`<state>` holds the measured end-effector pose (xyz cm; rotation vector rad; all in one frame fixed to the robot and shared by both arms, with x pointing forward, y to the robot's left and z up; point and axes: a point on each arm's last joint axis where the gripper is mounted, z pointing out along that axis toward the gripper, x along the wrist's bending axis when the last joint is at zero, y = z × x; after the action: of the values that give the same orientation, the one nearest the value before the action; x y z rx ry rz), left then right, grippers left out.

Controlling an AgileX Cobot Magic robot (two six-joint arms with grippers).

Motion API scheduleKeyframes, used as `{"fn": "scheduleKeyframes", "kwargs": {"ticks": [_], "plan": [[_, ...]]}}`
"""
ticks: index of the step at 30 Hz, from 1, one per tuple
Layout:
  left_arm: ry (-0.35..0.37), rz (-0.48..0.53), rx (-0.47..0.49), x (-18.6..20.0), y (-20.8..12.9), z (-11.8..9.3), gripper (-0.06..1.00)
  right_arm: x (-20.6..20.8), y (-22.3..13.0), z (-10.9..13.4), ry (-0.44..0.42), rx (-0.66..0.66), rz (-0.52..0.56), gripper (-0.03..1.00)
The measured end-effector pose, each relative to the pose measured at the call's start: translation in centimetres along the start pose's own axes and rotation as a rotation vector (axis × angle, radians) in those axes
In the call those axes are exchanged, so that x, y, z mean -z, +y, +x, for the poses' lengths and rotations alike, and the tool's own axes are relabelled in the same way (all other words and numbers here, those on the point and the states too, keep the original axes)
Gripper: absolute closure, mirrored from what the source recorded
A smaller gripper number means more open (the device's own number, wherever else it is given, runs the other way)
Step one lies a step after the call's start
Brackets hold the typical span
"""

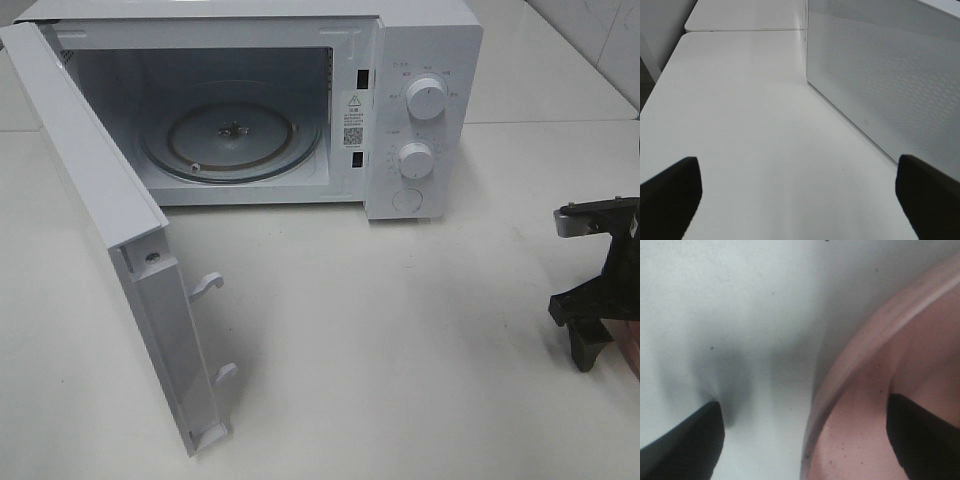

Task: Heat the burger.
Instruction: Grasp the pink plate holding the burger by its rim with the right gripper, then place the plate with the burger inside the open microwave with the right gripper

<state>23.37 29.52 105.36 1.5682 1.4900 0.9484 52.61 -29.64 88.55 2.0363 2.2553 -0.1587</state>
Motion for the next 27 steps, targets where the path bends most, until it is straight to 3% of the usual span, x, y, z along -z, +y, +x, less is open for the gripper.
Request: {"fn": "scheduleKeyframes", "kwargs": {"ticks": [5,6,7,9,10,11,12,14,17,19,27], "plan": [[0.0,0.0,0.0,0.0,0.0,0.0,-0.03,-0.26,-0.01,0.04,0.0,-0.009,0.009,0.19],[0.0,0.0,0.0,0.0,0.0,0.0,-0.03,-0.26,-0.01,0.01,-0.003,-0.015,0.008,0.26],[0.0,0.0,0.0,0.0,0.0,0.0,-0.03,-0.26,-0.01,0.01,-0.003,-0.015,0.008,0.26],[0.0,0.0,0.0,0.0,0.0,0.0,-0.03,-0.26,0.0,-0.02,-0.006,-0.015,0.008,0.4],[0.0,0.0,0.0,0.0,0.0,0.0,-0.03,-0.26,0.0,-0.02,-0.006,-0.015,0.008,0.4],[0.0,0.0,0.0,0.0,0.0,0.0,-0.03,-0.26,0.0,-0.05,-0.009,-0.011,0.008,0.51],[0.0,0.0,0.0,0.0,0.0,0.0,-0.03,-0.26,0.0,-0.05,-0.009,-0.011,0.008,0.51],[0.0,0.0,0.0,0.0,0.0,0.0,-0.03,-0.26,-0.01,-0.2,-0.026,0.004,0.008,0.78],[0.0,0.0,0.0,0.0,0.0,0.0,-0.03,-0.26,-0.03,-0.21,-0.026,0.002,0.011,0.83],[0.0,0.0,0.0,0.0,0.0,0.0,-0.03,-0.2,-0.15,-0.28,-0.033,-0.014,0.022,0.92],[0.0,0.0,0.0,0.0,0.0,0.0,-0.03,-0.13,-0.33,-0.23,-0.056,0.008,0.045,0.93]]}}
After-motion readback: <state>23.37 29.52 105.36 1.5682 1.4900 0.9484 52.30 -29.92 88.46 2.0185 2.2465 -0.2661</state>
